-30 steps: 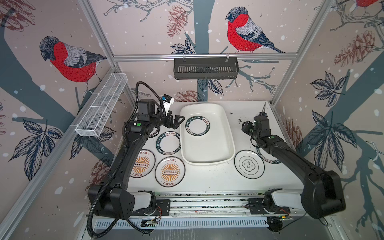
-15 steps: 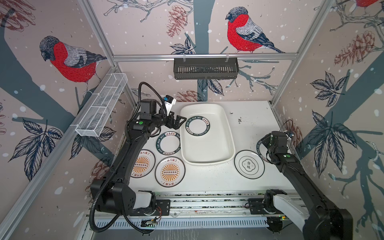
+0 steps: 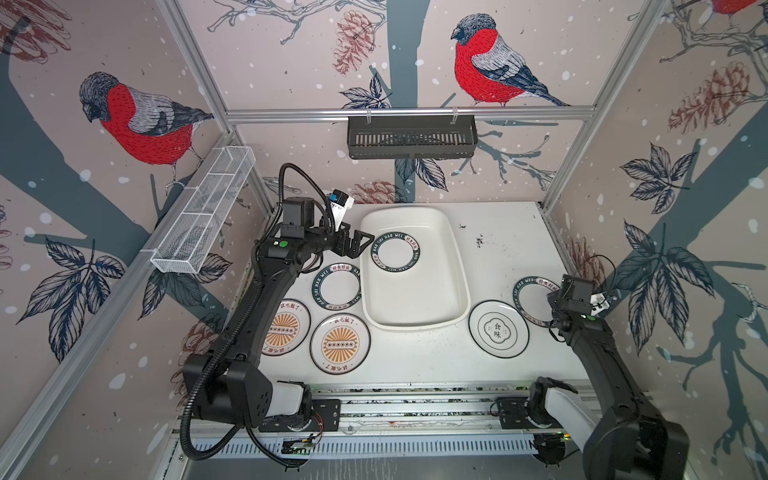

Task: Place the plates into the plastic bin on the countertop
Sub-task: 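Withdraw the right gripper from the bin toward the plates nearer the robot, then lower the right gripper onto the green-rimmed plate's rim beside the bin and close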

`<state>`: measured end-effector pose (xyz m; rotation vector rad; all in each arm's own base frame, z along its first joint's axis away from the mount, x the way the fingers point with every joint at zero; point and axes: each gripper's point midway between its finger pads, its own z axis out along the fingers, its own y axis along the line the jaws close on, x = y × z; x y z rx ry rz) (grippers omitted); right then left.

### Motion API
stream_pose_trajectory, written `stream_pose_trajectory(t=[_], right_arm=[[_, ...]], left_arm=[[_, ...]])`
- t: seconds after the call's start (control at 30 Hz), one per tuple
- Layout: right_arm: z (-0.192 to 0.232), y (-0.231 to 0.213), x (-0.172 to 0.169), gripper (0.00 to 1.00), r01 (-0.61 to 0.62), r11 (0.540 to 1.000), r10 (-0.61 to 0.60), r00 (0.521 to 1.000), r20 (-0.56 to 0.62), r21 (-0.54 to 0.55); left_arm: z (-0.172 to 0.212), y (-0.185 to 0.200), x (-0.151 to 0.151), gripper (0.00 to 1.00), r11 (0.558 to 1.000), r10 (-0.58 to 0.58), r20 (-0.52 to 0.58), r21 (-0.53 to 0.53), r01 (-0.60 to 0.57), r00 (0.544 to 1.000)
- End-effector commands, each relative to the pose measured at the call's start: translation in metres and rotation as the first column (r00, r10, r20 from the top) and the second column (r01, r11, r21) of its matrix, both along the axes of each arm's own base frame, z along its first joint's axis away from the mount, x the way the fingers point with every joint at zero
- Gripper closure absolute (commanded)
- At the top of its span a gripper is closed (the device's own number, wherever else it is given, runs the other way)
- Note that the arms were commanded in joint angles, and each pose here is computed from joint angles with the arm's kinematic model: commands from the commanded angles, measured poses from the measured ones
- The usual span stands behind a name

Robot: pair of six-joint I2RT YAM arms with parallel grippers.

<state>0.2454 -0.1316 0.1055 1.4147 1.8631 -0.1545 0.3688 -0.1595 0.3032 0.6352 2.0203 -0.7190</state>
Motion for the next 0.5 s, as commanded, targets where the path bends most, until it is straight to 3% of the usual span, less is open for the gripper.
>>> stream_pose_trajectory(t=[0.0,0.47], right_arm=[[-0.004,-0.007,-0.013,0.19,0.039,0.999,-0.039,0.999,-0.02,-0.005],[-0.036,-0.015,-0.014,0.2,-0.005,0.995,0.002,1.0,0.026,0.103]], left_arm=[[0.008,-0.002,0.001,0.02,1.0,-0.013,0.027,-0.003,0.014,1.0],[0.008,-0.003,0.0,0.02,1.0,-0.017,0.031,0.002,0.017,0.999]])
